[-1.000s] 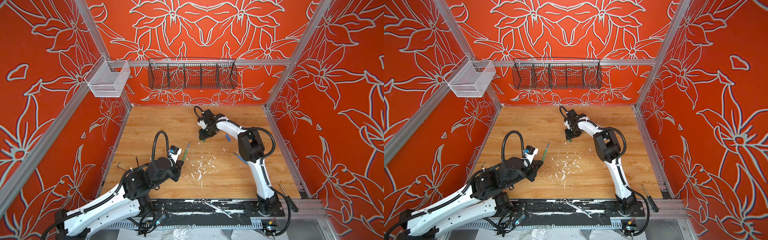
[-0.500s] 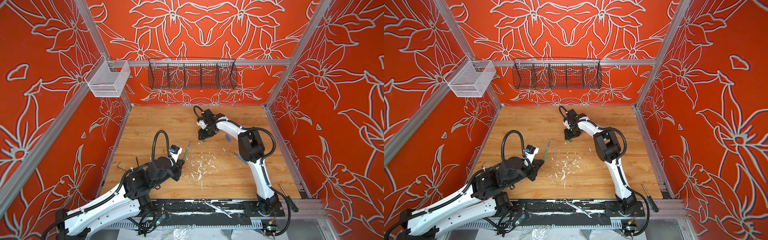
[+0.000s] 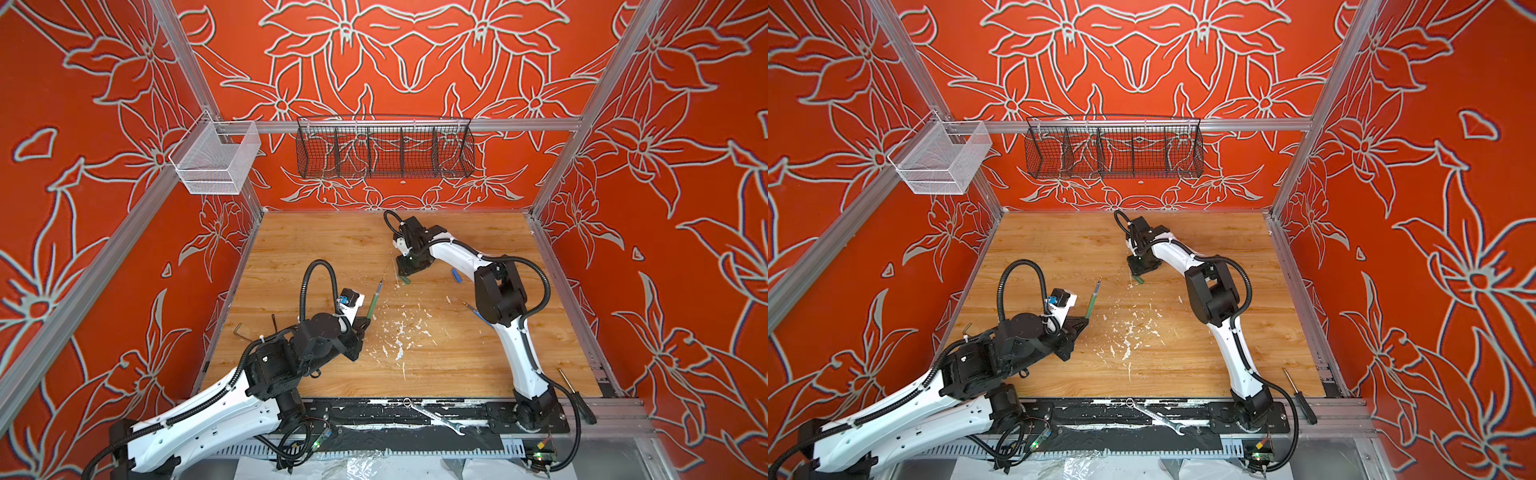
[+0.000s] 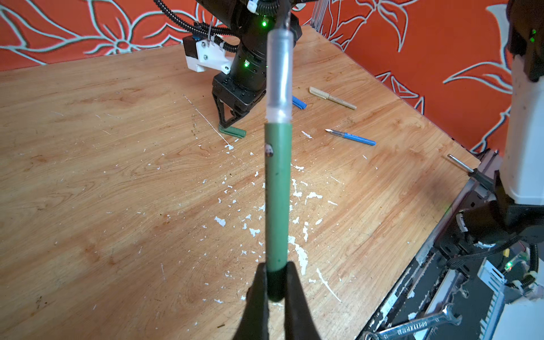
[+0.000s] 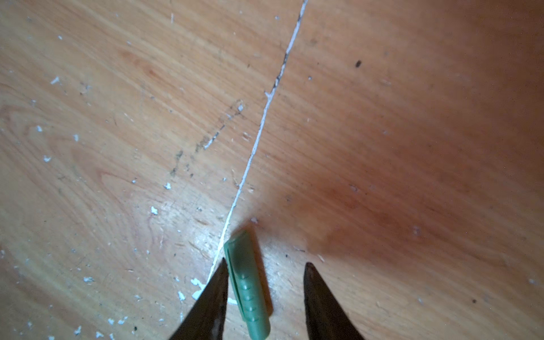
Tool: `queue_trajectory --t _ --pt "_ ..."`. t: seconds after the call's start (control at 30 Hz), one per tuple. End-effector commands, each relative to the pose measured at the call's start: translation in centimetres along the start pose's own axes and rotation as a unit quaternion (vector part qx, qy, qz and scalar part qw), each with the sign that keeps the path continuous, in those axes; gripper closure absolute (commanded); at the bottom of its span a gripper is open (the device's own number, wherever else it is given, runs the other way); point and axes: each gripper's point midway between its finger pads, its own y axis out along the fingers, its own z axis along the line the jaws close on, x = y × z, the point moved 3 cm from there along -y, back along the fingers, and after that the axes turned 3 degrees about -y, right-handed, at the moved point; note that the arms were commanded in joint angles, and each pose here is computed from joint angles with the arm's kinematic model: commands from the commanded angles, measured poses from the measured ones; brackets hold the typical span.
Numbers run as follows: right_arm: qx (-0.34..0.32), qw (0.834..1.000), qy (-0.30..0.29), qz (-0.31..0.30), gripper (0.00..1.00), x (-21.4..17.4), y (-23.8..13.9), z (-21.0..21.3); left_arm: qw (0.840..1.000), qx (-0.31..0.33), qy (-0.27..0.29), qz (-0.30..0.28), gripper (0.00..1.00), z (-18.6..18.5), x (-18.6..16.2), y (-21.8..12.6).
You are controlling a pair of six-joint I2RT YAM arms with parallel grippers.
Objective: Insert the pens into the pen caps
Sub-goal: 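Lower the right gripper onto the green cap lying on the table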
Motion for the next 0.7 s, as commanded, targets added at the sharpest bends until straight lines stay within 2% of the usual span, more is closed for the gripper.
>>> queue_trajectory --t 0.0,0.3,0.43,0.67 --pt "-0.014 1.000 -0.003 0.028 0.59 -1.4 0.6 0.1 1.000 -0.013 0.006 -0.027 1.00 -0.7 1.9 -0.7" --pt "0.027 1.000 -0.005 0.013 0.58 -1.7 0.2 1.8 1.000 -0.011 0.002 -0.024 1.00 -0.6 1.7 -0.6" --pt "0.024 1.000 -0.003 0.018 0.58 -1.8 0.8 1.6 1.000 -0.007 0.003 -0.021 1.00 -0.5 1.6 -0.6" --pt "0.007 1.000 0.005 0.029 0.65 -2.3 1.0 1.3 1.000 -0.010 0.003 -0.026 1.00 -0.6 1.7 -0.8"
